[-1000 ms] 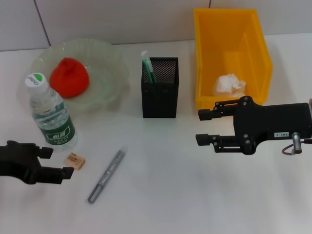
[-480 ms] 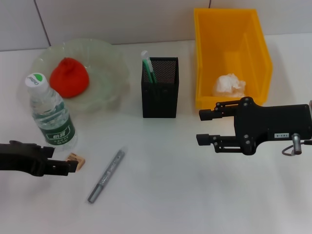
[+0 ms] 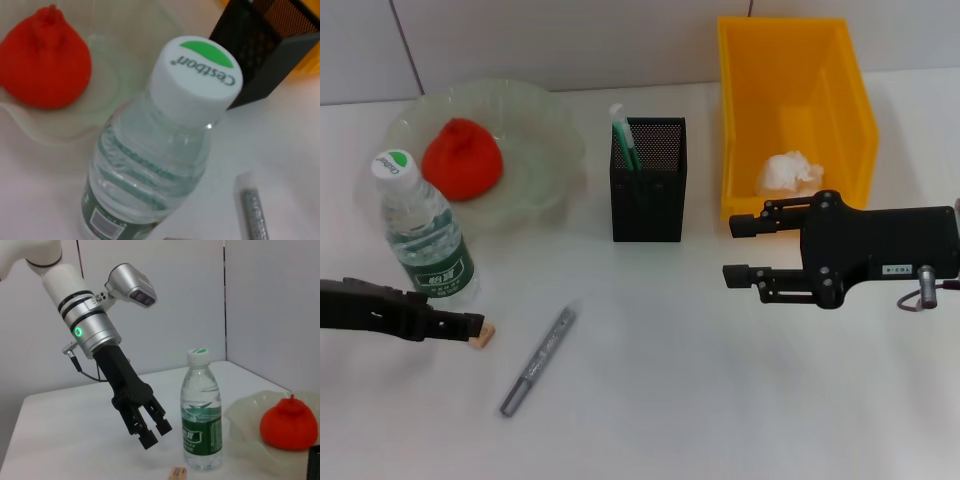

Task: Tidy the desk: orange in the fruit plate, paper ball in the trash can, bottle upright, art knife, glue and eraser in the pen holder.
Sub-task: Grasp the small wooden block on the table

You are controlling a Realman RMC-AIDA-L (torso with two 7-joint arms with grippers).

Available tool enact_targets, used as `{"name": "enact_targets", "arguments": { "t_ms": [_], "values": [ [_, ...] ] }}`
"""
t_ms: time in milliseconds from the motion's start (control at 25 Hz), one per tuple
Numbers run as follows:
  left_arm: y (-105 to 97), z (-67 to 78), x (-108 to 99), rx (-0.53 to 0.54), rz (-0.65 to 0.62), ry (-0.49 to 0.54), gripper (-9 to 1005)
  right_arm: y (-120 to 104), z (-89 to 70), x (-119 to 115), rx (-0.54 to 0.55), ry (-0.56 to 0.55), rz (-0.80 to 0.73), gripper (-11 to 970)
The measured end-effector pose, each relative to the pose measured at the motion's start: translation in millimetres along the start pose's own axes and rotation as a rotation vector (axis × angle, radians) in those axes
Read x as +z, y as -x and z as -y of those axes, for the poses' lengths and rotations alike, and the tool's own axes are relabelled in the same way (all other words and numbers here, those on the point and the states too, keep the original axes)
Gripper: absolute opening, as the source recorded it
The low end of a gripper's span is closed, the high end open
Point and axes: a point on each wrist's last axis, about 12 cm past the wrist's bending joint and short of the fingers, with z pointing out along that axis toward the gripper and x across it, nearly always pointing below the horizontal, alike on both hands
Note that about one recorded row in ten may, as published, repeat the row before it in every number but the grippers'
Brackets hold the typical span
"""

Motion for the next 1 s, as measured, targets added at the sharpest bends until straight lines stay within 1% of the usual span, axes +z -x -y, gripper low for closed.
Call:
{"name": "enact_targets", "arguments": {
  "t_ms": [120, 280, 320, 400, 440, 480, 560, 640, 800, 920, 1000],
  "values": [
    [5, 7.3, 2, 0.001, -0.027, 0.029, 844, 0, 0.5, 0, -0.009, -0.004, 0.001, 574],
    [7, 9.6, 2, -0.005, -0.036, 0.037, 844, 0, 1.4, 0, -0.013, -0.011, 0.0, 574],
    [9, 11.6, 1, -0.051, -0.039, 0.043, 844, 0, 1.5, 0, -0.016, -0.012, 0.0, 574],
    [9, 11.6, 1, -0.051, -0.039, 0.043, 844, 0, 1.6, 0, -0.021, -0.014, 0.0, 574],
    [12, 14.8, 1, -0.076, -0.041, 0.045, 844, 0, 1.8, 0, -0.024, -0.015, 0.0, 574],
    [12, 14.8, 1, -0.076, -0.041, 0.045, 844, 0, 1.8, 0, -0.024, -0.015, 0.0, 574],
    [15, 18.9, 1, -0.126, -0.066, 0.102, 844, 0, 2.0, 0, -0.025, -0.016, 0.001, 574],
    [16, 20.6, 2, -0.134, -0.078, 0.115, 843, 0, 2.3, 0, -0.029, -0.018, 0.001, 574],
    [20, 24.7, 5, -0.128, -0.087, 0.105, 843, 1, 2.6, 0, -0.037, -0.019, 0.001, 574],
    [26, 31.7, 10, -0.095, -0.1, 0.09, 844, 1, 2.5, 0, -0.039, -0.019, 0.001, 574],
    [29, 33.6, 12, -0.08, -0.106, 0.089, 844, 1, 2.5, 0, -0.04, -0.018, 0.0, 574]
  ]
}}
